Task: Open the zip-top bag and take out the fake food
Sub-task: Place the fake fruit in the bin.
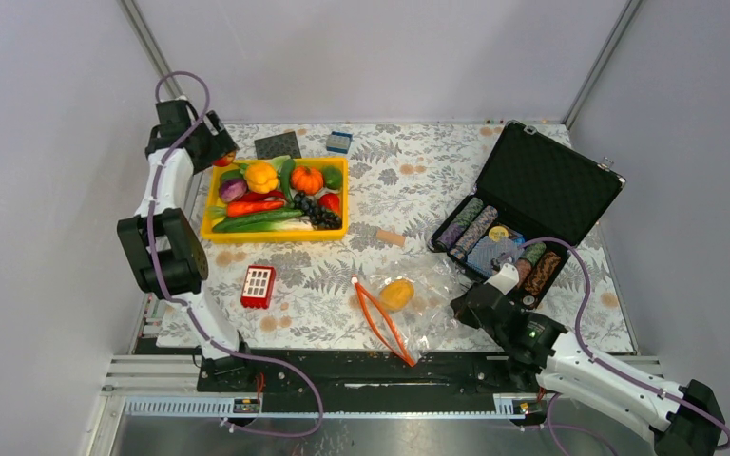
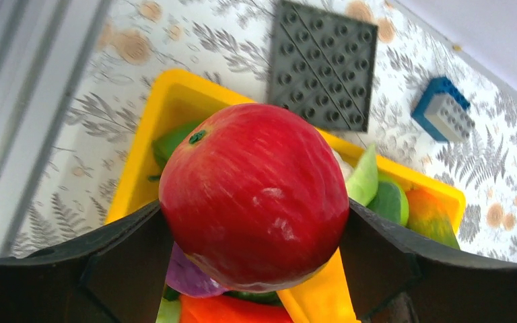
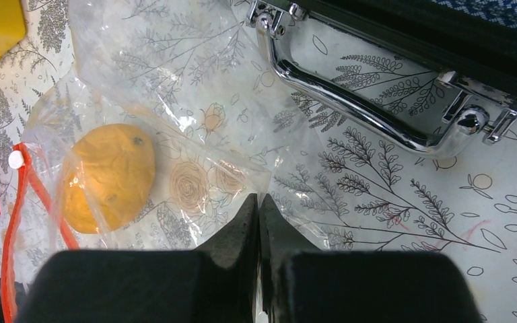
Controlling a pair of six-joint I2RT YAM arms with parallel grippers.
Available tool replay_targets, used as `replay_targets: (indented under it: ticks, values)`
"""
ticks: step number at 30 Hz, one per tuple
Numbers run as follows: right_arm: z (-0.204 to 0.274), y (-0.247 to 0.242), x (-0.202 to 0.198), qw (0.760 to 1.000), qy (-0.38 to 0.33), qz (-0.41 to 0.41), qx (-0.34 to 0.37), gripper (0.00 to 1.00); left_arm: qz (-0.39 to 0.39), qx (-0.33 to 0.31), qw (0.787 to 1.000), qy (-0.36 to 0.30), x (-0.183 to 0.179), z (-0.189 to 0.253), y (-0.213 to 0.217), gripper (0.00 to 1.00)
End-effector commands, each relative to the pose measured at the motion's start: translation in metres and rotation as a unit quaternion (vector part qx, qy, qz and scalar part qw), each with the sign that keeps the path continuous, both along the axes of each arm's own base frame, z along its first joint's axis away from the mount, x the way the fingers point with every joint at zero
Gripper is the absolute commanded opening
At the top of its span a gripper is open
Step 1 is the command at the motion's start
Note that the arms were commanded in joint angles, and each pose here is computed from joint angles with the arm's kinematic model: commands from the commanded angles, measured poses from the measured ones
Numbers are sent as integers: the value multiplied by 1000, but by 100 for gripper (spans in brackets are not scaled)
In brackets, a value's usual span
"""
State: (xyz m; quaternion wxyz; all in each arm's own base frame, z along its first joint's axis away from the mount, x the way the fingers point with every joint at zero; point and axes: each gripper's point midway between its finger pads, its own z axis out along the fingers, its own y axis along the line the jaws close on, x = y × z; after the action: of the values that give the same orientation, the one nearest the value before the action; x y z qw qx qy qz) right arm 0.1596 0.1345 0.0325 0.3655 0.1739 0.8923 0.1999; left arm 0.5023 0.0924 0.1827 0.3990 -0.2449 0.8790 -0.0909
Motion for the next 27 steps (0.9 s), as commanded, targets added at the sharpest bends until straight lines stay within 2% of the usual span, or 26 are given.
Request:
replay_targets:
  ticks: [1, 15, 27]
  values:
    - [5, -3, 7, 1000, -19, -12, -4, 0, 4, 18, 995, -101, 1, 45, -11, 62]
    - [1, -4, 5, 1000, -10, -8, -16, 0, 55, -5, 989, -140, 6, 7, 4, 61]
    - [-2, -4, 5, 1000, -5, -7, -25, 0, 76, -16, 993, -89, 11, -24, 30, 61]
